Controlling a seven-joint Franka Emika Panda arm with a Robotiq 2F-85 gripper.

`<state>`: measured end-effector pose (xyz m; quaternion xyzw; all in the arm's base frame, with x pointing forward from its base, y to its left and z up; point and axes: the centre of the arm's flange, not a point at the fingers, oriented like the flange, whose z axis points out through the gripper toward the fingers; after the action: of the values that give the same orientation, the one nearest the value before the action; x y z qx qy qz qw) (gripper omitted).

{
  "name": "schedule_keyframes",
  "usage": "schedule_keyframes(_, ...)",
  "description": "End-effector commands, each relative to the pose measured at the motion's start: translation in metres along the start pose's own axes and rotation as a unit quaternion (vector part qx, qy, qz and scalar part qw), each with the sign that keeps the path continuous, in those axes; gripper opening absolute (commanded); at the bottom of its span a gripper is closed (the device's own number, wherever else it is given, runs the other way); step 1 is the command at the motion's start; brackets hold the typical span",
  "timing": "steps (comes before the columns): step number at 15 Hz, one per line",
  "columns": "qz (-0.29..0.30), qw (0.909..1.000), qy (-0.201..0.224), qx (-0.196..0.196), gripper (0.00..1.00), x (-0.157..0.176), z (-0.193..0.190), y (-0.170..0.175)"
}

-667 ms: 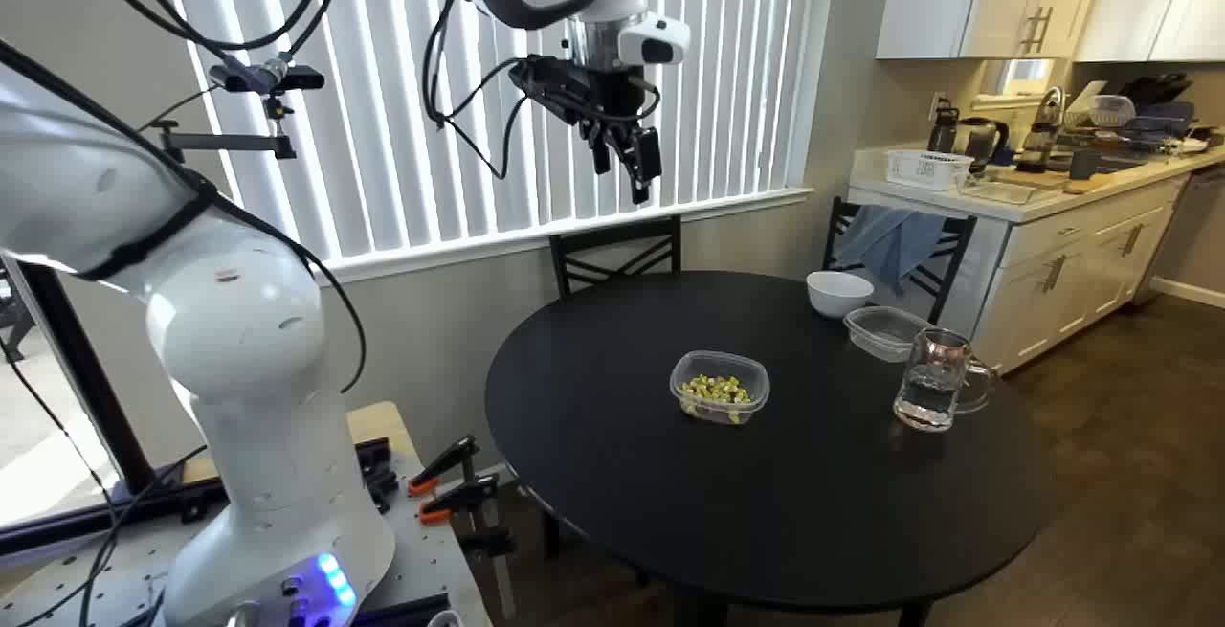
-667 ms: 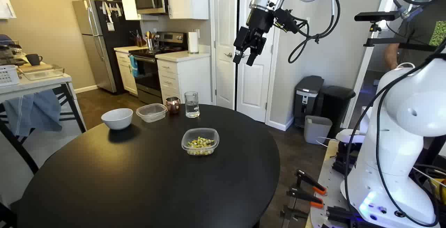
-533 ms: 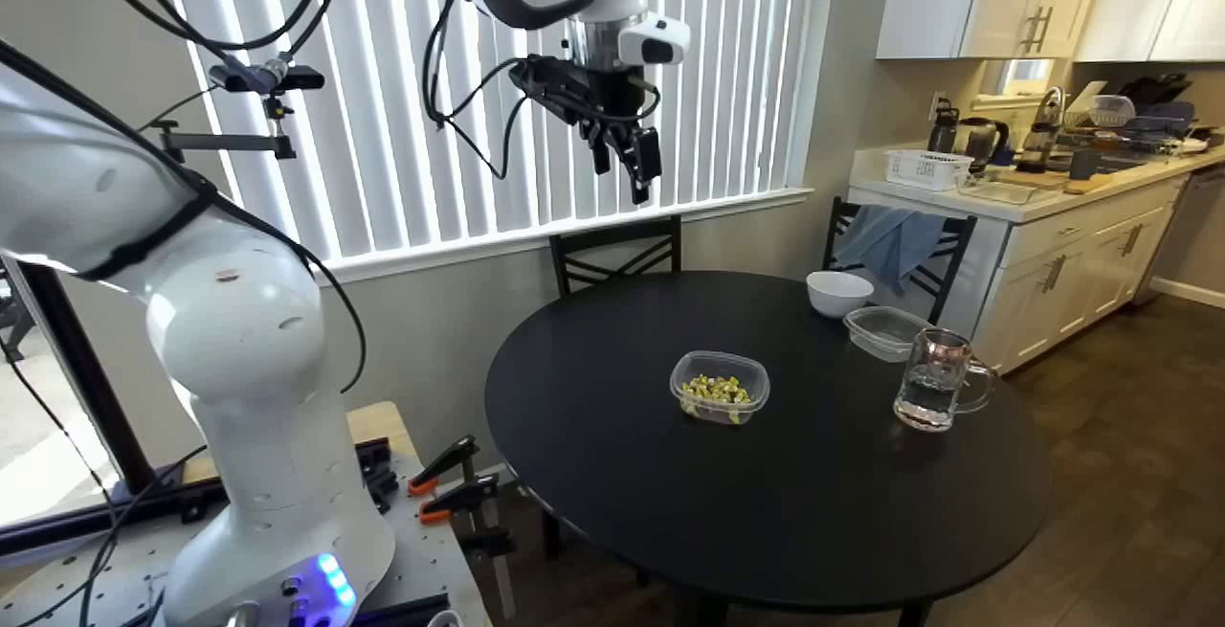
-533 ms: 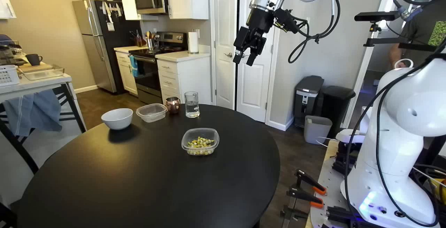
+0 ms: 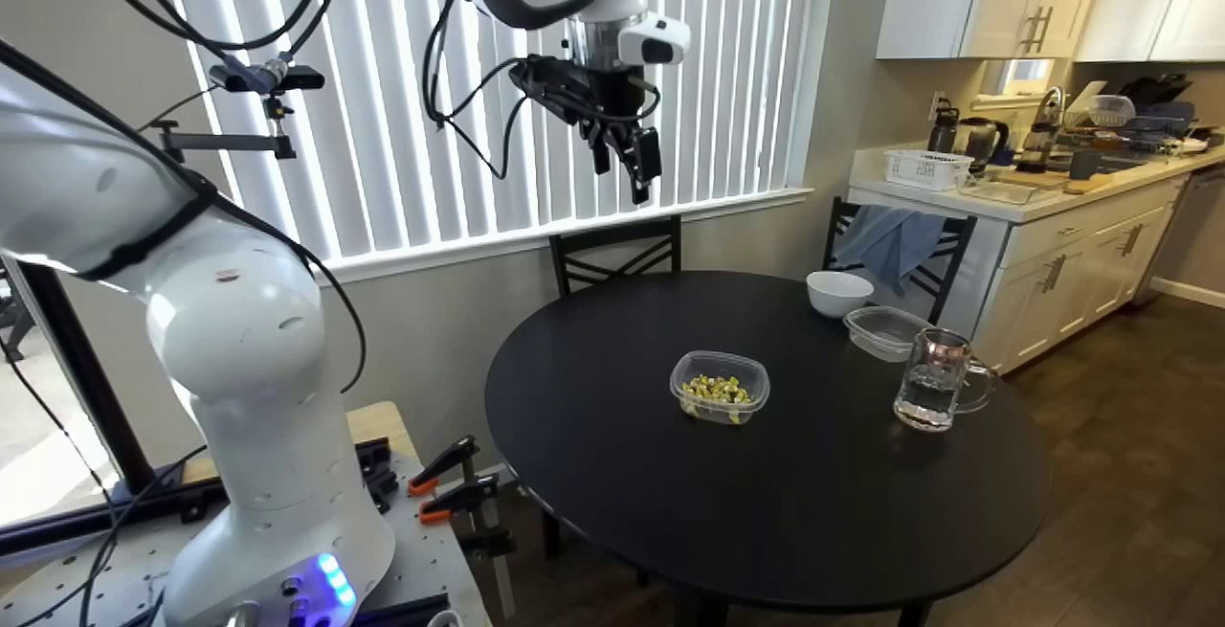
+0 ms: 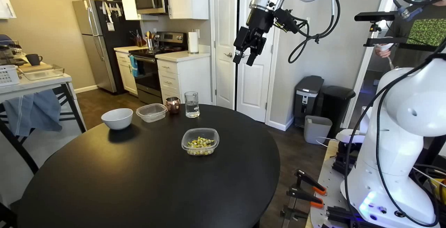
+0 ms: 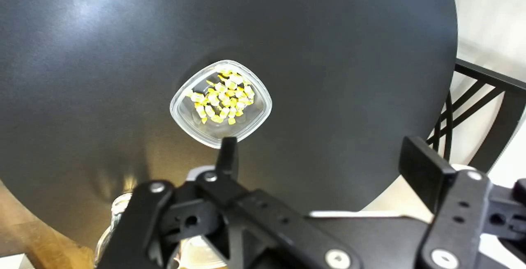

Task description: Pour the contents of the lunchbox onto the table

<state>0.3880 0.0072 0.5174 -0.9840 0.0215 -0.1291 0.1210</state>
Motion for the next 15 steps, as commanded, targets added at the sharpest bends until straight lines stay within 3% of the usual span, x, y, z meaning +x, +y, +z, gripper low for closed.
schedule_keyframes(1, 0.006, 0.9999, 0.009, -0.013, 1.0, 0.011, 0.011, 0.006)
schedule_keyframes(4, 0.05, 0.9987, 0.01, -0.005, 1.0, 0.05, 0.062, 0.028)
schedule_keyframes(9, 0.091, 0.9934, 0.056, -0.041, 1.0, 0.101, 0.147, 0.045)
schedule_keyframes(15, 0.165, 0.9829, 0.034, -0.075, 1.0, 0.141, 0.228, 0.023)
